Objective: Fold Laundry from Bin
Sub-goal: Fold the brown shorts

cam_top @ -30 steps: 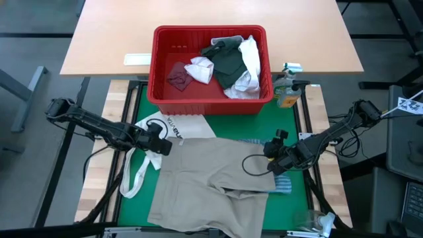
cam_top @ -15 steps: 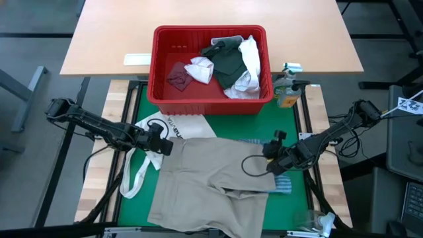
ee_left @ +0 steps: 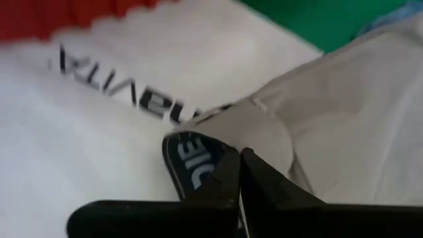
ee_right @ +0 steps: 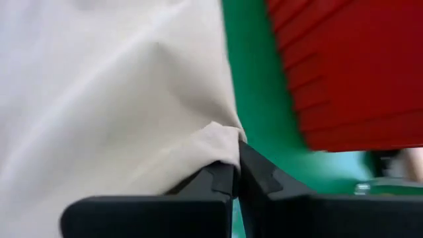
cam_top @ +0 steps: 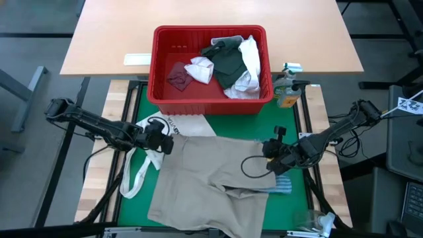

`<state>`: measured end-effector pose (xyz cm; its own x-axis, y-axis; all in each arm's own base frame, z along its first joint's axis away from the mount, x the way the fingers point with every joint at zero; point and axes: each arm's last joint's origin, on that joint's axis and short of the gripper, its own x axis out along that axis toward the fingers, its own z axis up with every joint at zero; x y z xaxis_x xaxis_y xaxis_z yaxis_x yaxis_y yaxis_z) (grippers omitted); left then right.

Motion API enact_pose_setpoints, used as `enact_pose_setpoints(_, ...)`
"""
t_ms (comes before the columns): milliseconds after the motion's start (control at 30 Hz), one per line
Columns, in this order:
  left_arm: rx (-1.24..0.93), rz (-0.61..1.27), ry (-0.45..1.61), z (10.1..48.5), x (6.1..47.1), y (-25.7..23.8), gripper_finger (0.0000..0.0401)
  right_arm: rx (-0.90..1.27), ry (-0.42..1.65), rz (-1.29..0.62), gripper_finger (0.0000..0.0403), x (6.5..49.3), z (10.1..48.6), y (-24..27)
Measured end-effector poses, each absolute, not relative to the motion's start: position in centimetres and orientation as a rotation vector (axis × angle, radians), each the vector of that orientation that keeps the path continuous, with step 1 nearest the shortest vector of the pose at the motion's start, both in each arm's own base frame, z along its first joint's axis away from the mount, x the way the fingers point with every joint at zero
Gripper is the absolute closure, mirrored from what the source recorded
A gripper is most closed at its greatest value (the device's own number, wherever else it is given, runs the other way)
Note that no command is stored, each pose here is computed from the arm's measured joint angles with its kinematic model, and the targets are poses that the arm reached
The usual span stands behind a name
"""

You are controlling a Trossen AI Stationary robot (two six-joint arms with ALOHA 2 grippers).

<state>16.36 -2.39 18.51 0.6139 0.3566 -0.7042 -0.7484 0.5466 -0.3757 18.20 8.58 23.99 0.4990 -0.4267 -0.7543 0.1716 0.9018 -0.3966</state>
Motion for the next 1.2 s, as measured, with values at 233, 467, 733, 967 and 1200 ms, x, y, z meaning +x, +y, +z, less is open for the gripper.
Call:
enact_pose_setpoints(233,-0.627,0.741,0.520,20.5,16.0,-1.4,0.0401,-0.418,0.929,-0.529,0.0399,17.8,26.3,7.8)
enact_pose_setpoints(467,-0.595,0.639,0.465,22.1,14.8,-1.4,0.0401,-0.312,0.908,-0.458,0.0400,18.3,29.5,8.3)
enact_pose_setpoints(733,-0.574,0.317,0.504,23.0,14.3,-4.2,0.0401,-0.113,0.865,-0.128,0.0401,19.4,30.4,10.9)
enact_pose_setpoints(967,-0.562,0.083,0.502,23.6,13.4,-7.5,0.0401,-0.030,0.715,0.071,0.0401,18.6,31.4,15.0)
enact_pose_setpoints(1200,-0.618,-0.130,0.497,23.9,13.0,-11.2,0.0401,0.116,0.620,0.213,0.0402,18.7,30.7,20.3)
